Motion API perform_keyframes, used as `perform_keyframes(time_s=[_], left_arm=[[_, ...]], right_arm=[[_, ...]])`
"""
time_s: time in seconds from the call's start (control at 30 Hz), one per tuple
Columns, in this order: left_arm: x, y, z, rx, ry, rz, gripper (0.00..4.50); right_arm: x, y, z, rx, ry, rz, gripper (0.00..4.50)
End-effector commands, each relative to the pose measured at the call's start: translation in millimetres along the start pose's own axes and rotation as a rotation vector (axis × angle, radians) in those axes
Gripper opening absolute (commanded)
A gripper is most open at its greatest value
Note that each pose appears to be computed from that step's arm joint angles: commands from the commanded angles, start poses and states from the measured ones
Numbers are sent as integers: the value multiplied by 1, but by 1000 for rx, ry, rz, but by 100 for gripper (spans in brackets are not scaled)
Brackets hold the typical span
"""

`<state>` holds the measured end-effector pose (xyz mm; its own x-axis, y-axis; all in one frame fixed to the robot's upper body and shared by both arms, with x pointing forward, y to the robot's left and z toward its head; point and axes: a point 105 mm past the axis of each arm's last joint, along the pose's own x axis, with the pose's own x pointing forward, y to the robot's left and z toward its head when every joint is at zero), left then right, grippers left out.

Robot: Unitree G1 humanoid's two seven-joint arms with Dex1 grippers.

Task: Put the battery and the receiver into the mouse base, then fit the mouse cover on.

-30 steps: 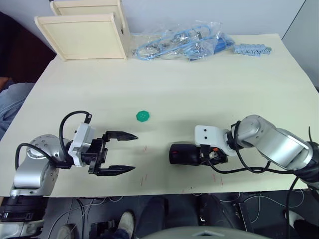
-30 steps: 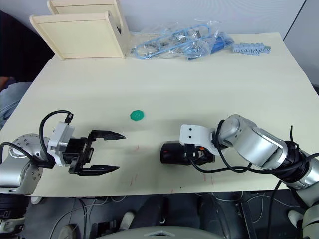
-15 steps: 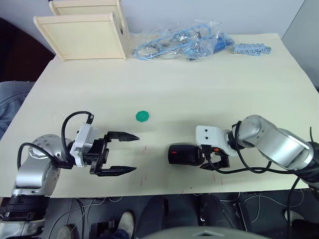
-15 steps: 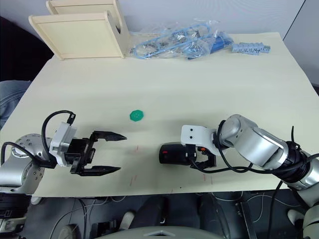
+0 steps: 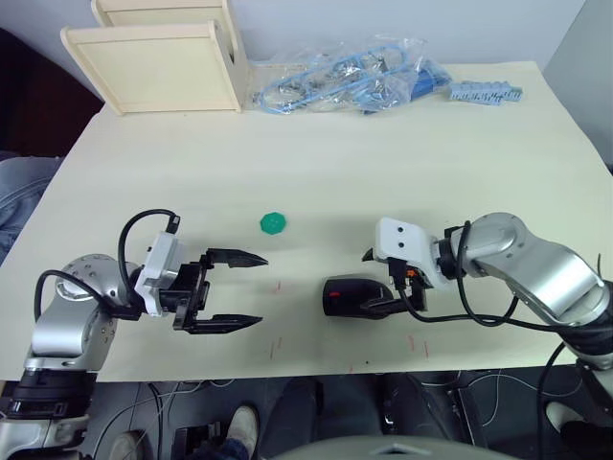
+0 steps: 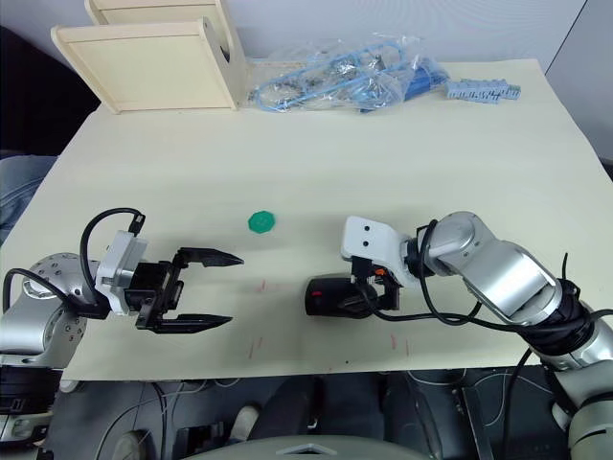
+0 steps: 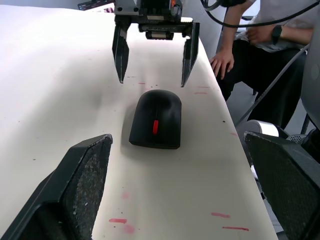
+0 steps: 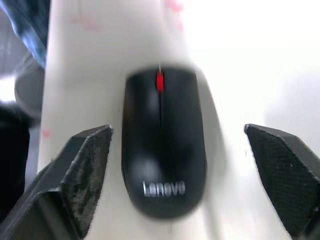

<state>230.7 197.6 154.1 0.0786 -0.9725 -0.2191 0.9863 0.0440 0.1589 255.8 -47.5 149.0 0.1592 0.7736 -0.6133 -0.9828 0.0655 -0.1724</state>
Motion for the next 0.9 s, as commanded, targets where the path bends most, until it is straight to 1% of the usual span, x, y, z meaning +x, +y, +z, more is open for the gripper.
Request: perform_keyframes(time_s=[0.03,0.1,0.3,0.43,0.6,0.77,0.9], left_arm=[[-2,-3,5,34,7,-41,450],[-3,-3,5,34,9,-42,450],[-4,-4,6,35,12,-44,450],[-5,-5,6,33,14,-44,450],[-5,-5,5,31,17,-44,450],[-5,-7,5,29,17,-46,450],[-5,-7,4,28,18,-44,450]], right_arm=[[2,1,12,-45,-67,-26,261],[7,4,13,-47,-73,-20,171],[22,9,18,-54,-97,-8,171],[29,10,14,-52,-82,-8,171],[38,9,7,-23,-17,0,171],[43,11,-8,-3,103,16,171],[44,10,-14,-4,139,-1,171]])
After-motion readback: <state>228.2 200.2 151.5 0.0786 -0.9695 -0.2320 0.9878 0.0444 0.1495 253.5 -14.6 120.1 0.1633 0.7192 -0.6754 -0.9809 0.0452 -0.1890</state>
